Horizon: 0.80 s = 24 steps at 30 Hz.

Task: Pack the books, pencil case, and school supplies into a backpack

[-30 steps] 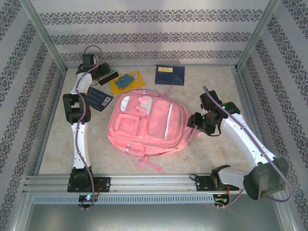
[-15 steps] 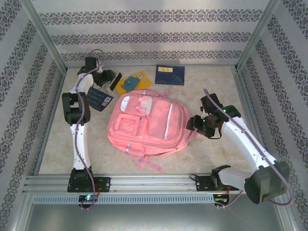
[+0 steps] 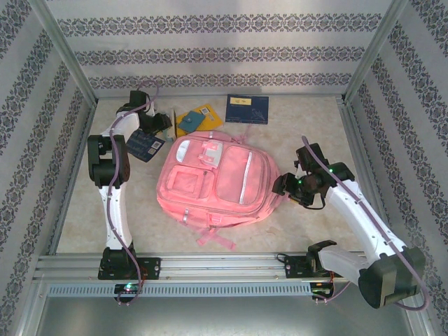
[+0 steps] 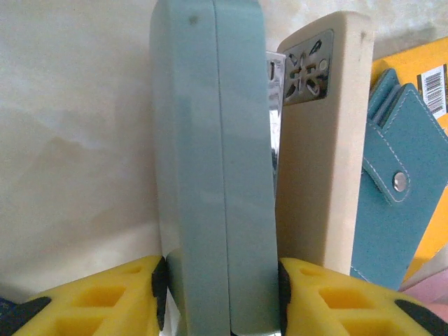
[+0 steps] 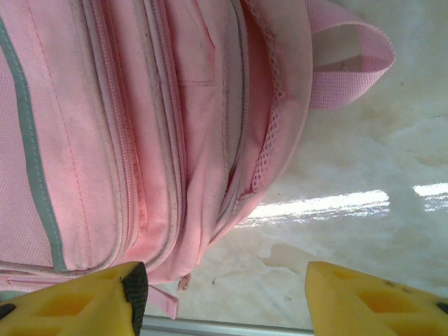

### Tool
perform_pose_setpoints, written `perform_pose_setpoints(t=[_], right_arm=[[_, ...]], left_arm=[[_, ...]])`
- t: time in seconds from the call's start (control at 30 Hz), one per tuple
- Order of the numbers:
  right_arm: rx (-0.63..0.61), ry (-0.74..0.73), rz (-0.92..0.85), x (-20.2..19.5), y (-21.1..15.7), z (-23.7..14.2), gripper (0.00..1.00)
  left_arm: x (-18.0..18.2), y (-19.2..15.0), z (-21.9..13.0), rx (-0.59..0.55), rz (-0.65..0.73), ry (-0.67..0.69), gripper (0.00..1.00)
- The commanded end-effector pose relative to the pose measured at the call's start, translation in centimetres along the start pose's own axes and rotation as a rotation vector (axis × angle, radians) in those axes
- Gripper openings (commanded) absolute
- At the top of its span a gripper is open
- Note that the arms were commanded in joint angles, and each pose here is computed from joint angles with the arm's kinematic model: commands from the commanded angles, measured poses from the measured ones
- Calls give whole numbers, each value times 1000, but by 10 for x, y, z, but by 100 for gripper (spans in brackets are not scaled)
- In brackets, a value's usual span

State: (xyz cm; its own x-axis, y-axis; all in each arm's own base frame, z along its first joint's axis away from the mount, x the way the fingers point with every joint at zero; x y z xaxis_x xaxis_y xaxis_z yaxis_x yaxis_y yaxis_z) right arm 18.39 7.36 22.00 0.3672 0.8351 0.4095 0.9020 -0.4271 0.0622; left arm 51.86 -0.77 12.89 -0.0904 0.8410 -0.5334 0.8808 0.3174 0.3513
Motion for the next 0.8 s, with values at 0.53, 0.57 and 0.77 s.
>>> perform_pose_setpoints(t=[0.53, 0.57, 0.77], right_arm=[[-80, 21, -31, 7, 6, -19, 62], [-88, 19, -38, 8, 7, -21, 63], [-126, 22, -69, 13, 12, -31, 64]], left_arm=[[-37, 20, -33, -135, -9, -97, 18], [-39, 23, -39, -150, -6, -95, 18], [-59, 32, -77, -237, 32, -89, 17]])
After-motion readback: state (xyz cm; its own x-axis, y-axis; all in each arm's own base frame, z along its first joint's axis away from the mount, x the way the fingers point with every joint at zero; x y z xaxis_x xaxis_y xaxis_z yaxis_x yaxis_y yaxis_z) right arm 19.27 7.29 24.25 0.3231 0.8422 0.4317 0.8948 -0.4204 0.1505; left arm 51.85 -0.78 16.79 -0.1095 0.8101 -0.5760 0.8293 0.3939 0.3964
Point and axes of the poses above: each hand's point on the last joint's axis, 136 mm out from that joint toward the fingers, its own z axis out along the fingers, its own x axis along the line the jaws close on, y = z × x, the point moved 9 cm from there along -z, back along the fingers, and after that the axes turned 5 degrees about z, right-handed, at the moved point
